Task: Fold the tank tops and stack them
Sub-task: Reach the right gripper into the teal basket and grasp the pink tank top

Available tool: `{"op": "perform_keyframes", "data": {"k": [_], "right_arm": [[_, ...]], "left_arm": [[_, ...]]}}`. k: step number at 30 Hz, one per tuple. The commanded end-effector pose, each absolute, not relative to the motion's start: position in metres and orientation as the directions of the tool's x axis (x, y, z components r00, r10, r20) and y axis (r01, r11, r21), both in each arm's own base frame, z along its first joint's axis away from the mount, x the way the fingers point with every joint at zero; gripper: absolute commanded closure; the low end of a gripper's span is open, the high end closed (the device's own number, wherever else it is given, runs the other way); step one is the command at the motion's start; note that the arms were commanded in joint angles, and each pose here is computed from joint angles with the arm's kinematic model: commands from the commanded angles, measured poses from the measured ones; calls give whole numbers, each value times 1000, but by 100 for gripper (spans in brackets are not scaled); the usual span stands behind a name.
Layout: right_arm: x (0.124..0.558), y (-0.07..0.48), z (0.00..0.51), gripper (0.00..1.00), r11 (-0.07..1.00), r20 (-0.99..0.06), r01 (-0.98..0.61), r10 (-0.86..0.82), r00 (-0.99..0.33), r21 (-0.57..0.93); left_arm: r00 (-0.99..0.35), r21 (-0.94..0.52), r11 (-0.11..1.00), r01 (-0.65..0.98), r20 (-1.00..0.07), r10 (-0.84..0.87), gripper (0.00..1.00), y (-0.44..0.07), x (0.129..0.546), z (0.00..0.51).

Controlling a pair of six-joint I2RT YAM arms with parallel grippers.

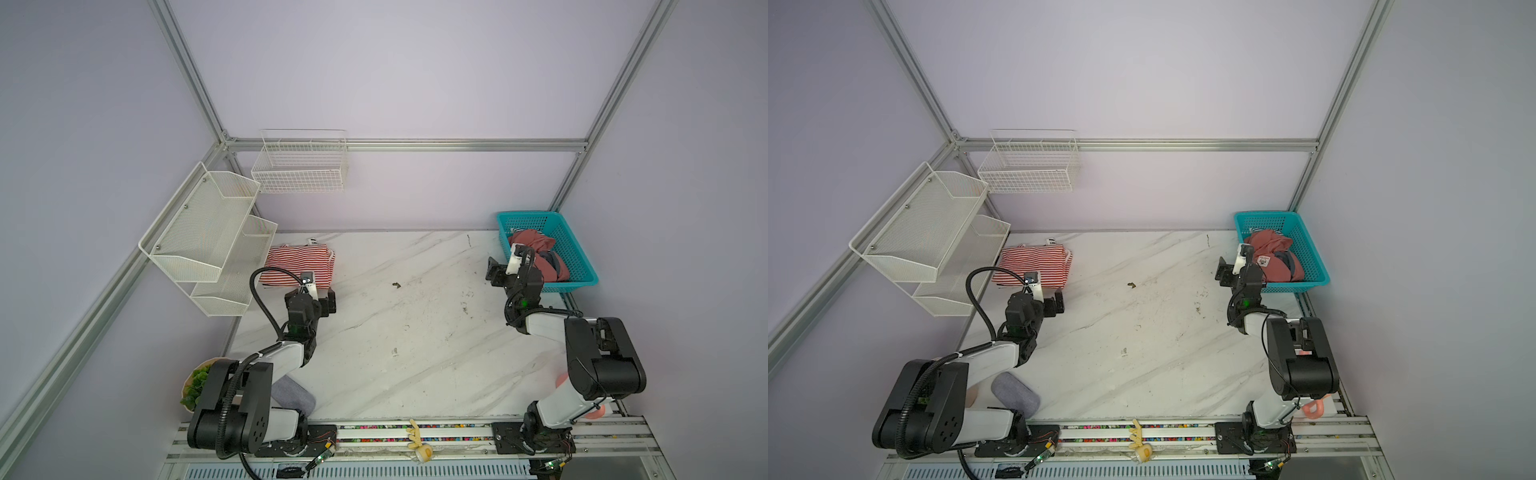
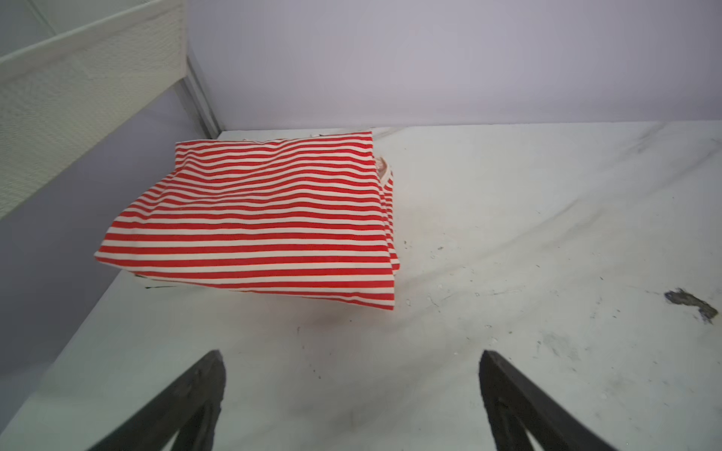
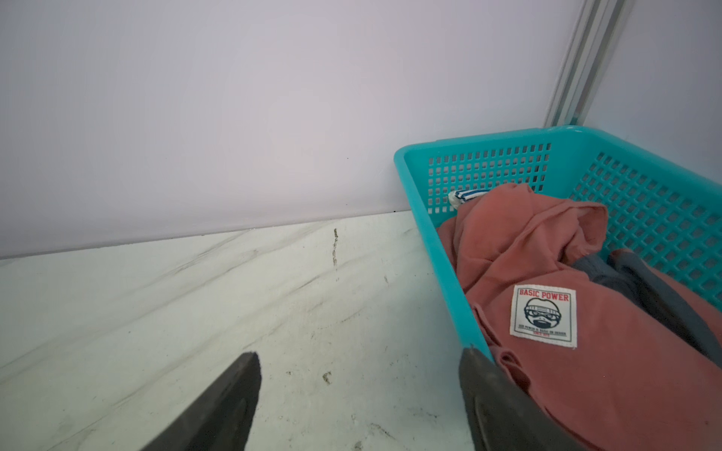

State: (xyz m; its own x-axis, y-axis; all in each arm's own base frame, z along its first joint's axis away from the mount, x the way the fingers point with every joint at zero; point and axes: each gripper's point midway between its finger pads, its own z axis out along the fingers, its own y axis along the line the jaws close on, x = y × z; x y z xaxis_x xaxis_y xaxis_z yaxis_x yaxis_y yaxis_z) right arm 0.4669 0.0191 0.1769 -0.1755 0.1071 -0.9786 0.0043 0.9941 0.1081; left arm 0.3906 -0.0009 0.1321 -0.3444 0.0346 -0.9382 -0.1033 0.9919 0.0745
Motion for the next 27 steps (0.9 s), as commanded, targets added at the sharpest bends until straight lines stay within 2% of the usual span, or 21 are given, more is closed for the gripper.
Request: {"op": "perform_keyframes", "data": {"k": [1,8,13,20,27], "right_arm": [[467,25,195,17,990,-963,-12,136,-231,143],[481,17,248,15,984,-949,46,178,-262,172],[491,-9,261,13,972,-926,145,220,-308,182],[515,-67,228,13,939,-835,256,326,-443,230],[524,-84,180,16,913,-710,260,408,-574,315]], "left_arm": [[-300,52,997,-58,-953,32,0,-17,411,180],[-242,-95,989,116,-968,-64,0,-57,413,232],[-263,-191,953,234,-956,-126,0,-83,403,251],[-308,-262,900,348,-939,-155,1,-112,382,262],[-354,-282,880,382,-924,-143,0,-126,368,262]]}}
